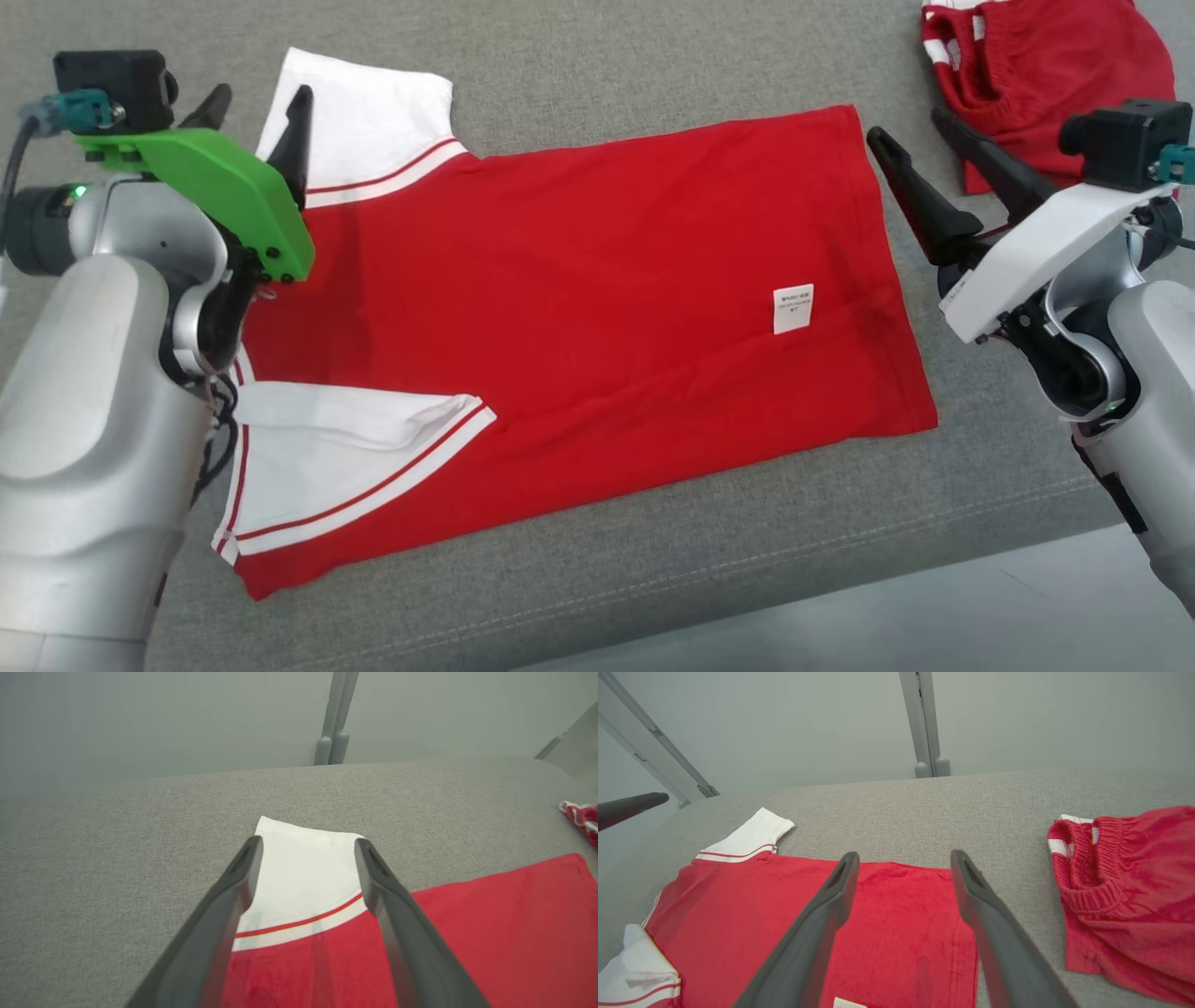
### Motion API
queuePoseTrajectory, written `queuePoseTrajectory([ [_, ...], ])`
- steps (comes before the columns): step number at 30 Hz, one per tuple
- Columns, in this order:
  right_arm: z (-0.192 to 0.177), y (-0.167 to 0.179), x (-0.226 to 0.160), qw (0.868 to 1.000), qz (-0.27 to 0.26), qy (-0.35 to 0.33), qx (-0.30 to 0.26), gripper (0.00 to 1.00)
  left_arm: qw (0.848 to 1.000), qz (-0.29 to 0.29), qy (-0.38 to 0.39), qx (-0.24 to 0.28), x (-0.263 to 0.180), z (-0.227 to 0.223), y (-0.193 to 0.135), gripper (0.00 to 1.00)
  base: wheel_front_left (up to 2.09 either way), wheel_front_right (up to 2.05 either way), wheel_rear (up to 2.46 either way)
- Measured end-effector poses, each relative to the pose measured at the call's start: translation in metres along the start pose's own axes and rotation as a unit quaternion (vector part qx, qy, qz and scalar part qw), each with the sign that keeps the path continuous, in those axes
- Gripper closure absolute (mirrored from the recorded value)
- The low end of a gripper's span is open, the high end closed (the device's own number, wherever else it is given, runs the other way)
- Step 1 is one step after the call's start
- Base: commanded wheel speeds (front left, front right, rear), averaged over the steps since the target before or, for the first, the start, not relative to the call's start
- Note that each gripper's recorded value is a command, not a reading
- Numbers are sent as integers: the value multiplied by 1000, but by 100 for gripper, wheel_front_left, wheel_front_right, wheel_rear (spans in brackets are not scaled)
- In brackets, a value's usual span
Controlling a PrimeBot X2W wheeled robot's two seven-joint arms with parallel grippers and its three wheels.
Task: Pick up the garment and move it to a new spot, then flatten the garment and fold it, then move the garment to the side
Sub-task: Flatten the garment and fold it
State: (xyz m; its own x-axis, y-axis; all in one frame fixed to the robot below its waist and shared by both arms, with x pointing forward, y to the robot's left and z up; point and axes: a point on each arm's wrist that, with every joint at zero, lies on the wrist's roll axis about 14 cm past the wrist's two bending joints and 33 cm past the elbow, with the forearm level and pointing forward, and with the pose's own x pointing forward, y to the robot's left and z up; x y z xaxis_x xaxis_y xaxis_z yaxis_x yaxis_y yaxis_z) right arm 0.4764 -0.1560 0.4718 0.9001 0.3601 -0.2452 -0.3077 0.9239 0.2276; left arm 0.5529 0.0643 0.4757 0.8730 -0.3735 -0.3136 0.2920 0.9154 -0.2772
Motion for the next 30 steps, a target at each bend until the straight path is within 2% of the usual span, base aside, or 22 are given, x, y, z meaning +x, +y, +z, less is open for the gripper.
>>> queuePoseTrajectory([
  [7, -16, -14, 2, 1000, -16, 20, 10, 0, 998, 24, 56, 31, 36, -23, 21, 0, 0, 0, 0],
  [19, -38, -42, -1, 997, -55, 43, 22, 0, 994, 30, 95, 37, 89, -47, 28, 0, 0, 0, 0],
  [30, -47, -54, -2, 996, -71, 47, 26, 0, 990, 55, 122, 37, 103, -75, 46, 0, 0, 0, 0],
])
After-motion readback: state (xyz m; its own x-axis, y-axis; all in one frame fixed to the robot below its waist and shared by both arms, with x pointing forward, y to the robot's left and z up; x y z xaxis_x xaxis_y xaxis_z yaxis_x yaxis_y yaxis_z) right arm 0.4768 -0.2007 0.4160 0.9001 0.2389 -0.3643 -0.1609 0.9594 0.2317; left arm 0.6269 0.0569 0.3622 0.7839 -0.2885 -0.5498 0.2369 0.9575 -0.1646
